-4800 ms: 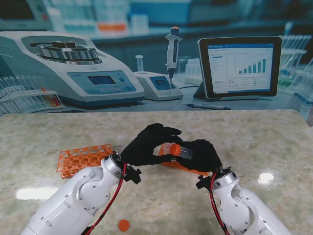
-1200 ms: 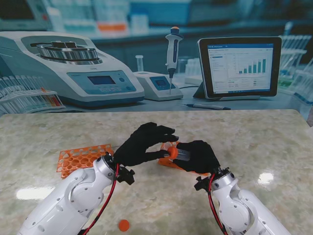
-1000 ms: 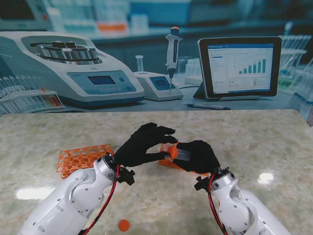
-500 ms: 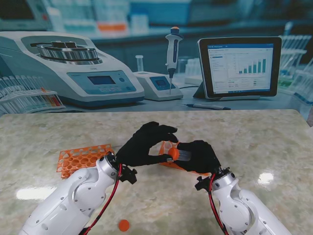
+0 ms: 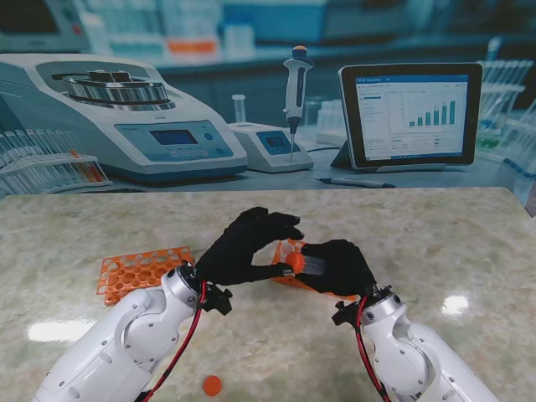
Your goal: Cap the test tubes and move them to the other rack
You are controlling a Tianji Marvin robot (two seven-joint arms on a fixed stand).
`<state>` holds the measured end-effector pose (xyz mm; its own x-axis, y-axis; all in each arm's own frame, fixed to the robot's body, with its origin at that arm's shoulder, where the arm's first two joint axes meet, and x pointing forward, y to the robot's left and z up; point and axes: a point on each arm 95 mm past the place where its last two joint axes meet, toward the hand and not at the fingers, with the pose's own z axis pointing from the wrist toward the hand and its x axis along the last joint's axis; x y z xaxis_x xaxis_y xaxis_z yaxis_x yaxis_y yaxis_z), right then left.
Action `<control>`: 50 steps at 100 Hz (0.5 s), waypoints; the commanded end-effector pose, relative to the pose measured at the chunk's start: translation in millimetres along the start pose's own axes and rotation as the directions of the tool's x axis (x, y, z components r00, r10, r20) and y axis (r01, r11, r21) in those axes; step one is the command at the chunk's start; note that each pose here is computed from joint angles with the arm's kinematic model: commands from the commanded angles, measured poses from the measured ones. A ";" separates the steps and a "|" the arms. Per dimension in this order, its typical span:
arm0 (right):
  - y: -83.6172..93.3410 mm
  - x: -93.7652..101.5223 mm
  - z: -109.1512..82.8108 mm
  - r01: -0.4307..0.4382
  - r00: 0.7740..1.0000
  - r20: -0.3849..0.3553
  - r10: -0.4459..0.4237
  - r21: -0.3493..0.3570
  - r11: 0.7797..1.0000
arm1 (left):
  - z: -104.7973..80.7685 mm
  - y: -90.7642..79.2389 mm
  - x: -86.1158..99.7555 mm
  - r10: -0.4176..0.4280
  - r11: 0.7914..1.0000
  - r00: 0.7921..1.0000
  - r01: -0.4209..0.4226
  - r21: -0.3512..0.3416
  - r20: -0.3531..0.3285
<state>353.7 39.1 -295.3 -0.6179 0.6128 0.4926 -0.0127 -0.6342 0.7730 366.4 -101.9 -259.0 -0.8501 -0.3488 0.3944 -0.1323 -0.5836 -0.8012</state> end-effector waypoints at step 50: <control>-1.5 6.5 7.6 0.014 1.000 -0.012 -0.014 -0.008 1.000 | -2.4 1.4 4.4 0.036 0.999 0.999 -0.036 -0.001 -0.001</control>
<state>357.3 44.3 -290.6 -0.6272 0.6192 0.4724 -0.0296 -0.6251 0.7800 360.7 -102.4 -259.4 -0.8575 -0.3620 0.3657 -0.1061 -0.5711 -0.8140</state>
